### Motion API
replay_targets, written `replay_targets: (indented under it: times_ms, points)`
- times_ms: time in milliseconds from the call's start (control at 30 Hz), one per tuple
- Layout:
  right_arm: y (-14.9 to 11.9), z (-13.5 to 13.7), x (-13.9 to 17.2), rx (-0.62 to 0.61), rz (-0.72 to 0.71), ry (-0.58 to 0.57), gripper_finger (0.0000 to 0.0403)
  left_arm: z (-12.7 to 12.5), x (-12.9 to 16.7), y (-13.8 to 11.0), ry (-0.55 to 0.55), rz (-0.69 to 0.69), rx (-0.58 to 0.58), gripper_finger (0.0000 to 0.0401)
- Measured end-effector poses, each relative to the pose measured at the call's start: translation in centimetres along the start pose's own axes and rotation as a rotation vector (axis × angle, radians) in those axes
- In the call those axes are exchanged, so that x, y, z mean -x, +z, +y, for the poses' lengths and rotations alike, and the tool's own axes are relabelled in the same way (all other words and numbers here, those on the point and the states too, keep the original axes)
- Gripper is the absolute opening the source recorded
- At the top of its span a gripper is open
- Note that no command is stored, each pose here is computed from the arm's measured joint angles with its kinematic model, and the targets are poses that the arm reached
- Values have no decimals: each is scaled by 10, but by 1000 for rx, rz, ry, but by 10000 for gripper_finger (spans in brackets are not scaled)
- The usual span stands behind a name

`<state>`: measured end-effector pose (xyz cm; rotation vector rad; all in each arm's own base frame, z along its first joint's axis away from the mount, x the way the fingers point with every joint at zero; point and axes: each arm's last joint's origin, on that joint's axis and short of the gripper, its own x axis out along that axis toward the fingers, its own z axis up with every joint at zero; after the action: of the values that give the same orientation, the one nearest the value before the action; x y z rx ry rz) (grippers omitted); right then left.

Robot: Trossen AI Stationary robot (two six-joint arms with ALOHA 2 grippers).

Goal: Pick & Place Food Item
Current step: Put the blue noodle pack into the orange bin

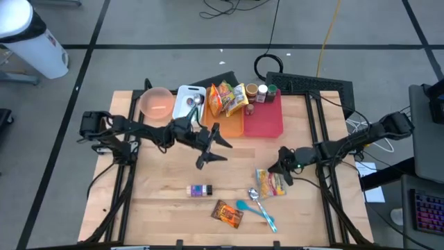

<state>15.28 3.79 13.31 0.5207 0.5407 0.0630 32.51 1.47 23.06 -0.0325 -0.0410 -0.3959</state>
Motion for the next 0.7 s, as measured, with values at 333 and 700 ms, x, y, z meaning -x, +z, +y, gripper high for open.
replay_targets:
  times_ms: [333,700]
  points:
    - [43,-5,2,155,-173,-80,1,34,24,2,-78,24,56,253]
    - [117,8,2,342,-173,-183,0,32,64,27,24,205,-18,253]
